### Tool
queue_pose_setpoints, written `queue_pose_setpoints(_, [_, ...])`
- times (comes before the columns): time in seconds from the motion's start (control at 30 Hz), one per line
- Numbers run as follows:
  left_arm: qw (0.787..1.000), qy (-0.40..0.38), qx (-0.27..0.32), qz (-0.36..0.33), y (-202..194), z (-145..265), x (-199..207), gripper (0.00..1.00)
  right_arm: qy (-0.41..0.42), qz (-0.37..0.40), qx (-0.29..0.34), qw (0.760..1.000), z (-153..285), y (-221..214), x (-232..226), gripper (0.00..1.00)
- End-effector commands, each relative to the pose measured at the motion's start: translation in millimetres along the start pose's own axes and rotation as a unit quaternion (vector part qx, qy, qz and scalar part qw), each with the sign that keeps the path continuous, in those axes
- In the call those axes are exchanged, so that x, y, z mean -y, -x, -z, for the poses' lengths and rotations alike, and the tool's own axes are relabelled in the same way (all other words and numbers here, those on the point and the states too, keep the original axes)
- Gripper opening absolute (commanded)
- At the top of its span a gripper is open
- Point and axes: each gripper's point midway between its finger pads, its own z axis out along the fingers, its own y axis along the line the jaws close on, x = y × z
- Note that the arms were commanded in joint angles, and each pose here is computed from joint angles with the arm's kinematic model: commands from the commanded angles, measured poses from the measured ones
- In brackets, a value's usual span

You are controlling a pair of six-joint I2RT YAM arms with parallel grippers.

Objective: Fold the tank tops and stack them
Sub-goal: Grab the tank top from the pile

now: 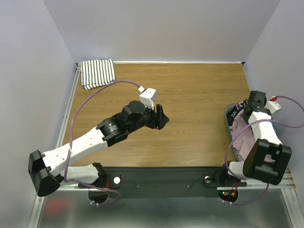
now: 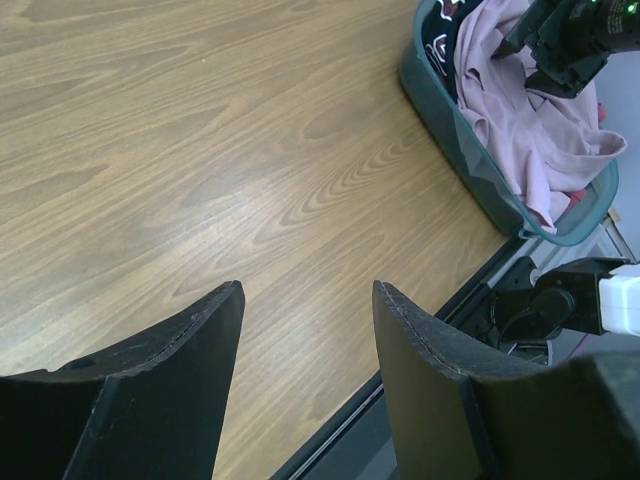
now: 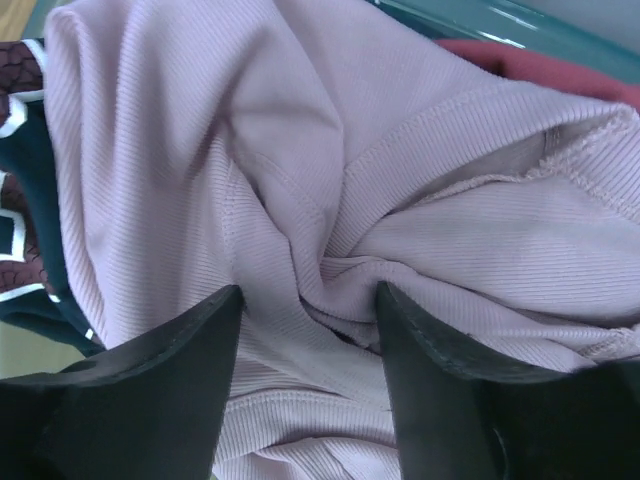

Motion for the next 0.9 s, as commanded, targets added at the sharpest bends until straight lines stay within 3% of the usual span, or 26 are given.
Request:
queue_pose_setpoints(0.0, [1.0,-0.013,0.023,-0.006,10.8,5.5,4.8,0.66,0.016,-0.042,0.024,0.999,5.0,14.3,-3.2,0.55])
queue_pose_setpoints(0.17, [1.0,-0.009,0.023,-0.007,11.2,5.8,4.0,0.66,0.038,-0.047,0.034,0.998,15.2,24.2,-7.8,0.17])
queue_pose_setpoints(0.27, [1.0,-0.004,0.028,-0.007,13.6,7.7,2.2,0.66,0.064,-0.054,0.044,0.996,27.8,34.3,-12.8,0.02])
queue_pose_setpoints(0.6, [0.999,0.006,0.05,-0.003,27.4,17.4,0.2,0.66,0.24,-0.066,0.083,0.965,123.0,103.2,-53.1,0.0])
queue_pose_setpoints(0.73, [0.997,0.024,0.069,0.002,41.1,23.4,-6.1,0.66,0.353,-0.064,0.083,0.93,179.6,129.6,-82.1,0.0])
queue_pose_setpoints(0.87, [0.994,0.046,0.093,0.014,57.7,30.9,-17.5,0.66,0.477,-0.048,0.071,0.875,247.0,142.7,-113.0,0.0])
